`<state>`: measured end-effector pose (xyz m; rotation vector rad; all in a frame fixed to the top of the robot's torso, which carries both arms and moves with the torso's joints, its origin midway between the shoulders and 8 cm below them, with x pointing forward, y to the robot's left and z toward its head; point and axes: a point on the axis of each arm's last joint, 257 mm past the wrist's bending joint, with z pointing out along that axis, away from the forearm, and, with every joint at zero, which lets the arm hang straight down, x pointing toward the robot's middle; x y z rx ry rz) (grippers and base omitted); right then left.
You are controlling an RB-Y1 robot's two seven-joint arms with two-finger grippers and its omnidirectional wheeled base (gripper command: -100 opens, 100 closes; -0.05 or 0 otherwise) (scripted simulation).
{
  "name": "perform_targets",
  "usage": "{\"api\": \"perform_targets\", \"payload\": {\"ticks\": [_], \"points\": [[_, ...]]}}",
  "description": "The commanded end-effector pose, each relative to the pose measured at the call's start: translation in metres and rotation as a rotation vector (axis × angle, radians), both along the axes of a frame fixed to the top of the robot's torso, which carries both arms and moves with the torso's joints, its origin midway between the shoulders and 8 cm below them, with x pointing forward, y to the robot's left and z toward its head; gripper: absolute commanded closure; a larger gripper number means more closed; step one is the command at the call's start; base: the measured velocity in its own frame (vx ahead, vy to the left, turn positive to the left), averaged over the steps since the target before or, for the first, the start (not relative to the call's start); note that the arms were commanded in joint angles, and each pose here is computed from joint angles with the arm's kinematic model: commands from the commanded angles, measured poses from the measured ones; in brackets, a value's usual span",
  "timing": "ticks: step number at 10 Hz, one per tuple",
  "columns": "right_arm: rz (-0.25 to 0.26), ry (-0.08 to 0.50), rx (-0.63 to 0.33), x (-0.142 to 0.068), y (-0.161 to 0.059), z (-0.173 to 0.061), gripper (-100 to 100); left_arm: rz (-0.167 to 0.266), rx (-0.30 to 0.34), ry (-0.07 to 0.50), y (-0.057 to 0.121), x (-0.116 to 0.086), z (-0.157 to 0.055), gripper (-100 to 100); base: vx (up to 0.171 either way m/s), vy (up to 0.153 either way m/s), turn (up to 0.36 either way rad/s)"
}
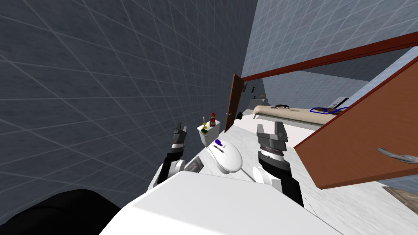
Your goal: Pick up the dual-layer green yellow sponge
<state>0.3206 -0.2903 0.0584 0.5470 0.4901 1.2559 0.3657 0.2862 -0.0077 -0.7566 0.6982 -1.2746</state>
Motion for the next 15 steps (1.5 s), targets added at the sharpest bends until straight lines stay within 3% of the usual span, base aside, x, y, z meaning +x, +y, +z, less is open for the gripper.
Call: {"api": "perform_targets", "payload": {"ticks": [1, 7, 15], "points": [[0.000, 0.000, 0.000, 0.000, 0.000, 0.000, 0, -0.024, 0.033, 0.025, -0.005, 0.006, -0.010, -100, 0.010, 0.008, -0.032], [0.000, 0.000, 0.000, 0.000, 0.000, 0.000, 0, -0.073, 0.074, 0.124, -0.014, 0.029, -0.057, -100, 0.030, 0.021, -0.042], [0.000, 0.000, 0.000, 0.000, 0.000, 0.000, 0, -0.103, 0.050, 0.253, -0.023, 0.055, -0.126, -100, 0.032, 0.024, -0.044]]}}
